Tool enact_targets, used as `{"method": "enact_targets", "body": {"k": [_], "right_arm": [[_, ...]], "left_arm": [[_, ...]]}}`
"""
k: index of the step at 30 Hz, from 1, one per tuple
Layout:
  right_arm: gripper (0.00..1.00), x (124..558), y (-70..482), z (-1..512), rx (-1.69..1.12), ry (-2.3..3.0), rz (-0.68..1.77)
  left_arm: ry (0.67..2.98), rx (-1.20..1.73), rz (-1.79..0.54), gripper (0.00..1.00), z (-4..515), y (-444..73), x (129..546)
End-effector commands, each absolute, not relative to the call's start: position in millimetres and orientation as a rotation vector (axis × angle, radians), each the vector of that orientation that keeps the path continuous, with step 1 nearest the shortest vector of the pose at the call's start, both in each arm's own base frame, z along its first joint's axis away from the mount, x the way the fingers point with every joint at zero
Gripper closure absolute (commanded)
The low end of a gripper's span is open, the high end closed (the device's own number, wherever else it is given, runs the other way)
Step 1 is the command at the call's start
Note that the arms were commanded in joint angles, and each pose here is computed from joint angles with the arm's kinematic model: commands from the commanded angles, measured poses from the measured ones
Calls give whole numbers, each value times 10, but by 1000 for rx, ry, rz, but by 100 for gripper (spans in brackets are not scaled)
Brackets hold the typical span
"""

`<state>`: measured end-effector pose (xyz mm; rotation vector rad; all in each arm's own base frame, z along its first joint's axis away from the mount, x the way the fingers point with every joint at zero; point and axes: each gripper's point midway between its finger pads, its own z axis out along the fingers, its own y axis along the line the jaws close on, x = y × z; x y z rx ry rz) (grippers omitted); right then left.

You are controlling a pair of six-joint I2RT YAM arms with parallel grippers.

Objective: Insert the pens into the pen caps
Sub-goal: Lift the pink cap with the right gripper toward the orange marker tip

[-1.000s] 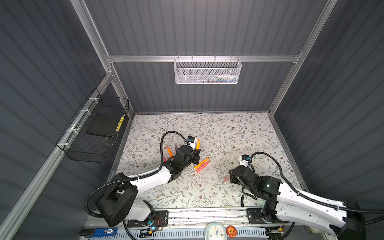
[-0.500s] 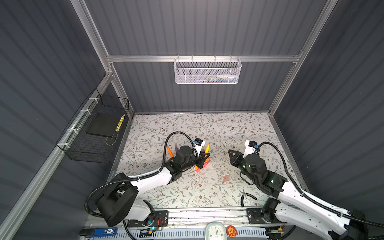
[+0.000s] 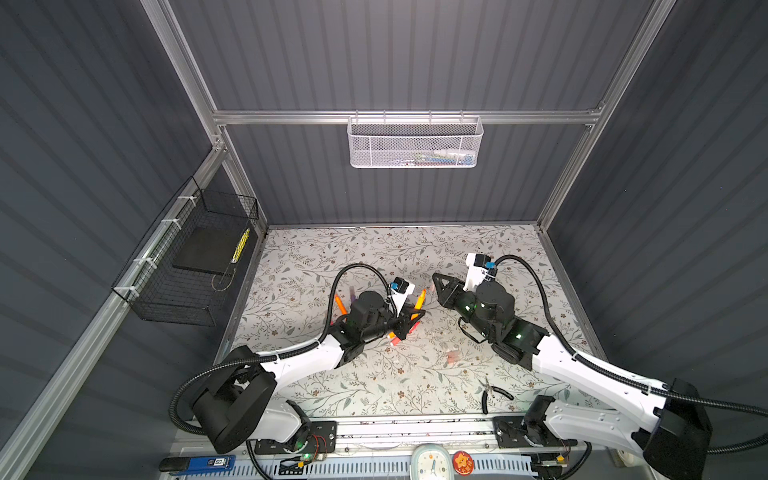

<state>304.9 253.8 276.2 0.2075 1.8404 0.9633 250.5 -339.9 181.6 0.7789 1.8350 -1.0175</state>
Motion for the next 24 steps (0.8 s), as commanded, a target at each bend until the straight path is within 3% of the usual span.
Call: {"method": "enact_targets", "body": {"k": [1, 24], "right_arm": [[100, 3095, 2668, 2926, 156, 1799, 1005], [100, 3168, 2656, 2834, 162, 1801, 951]], "left_arm": [[1789, 816, -1044, 100, 1887, -3430, 2424], [1779, 810, -1050, 100, 1923, -3420, 2413]]}}
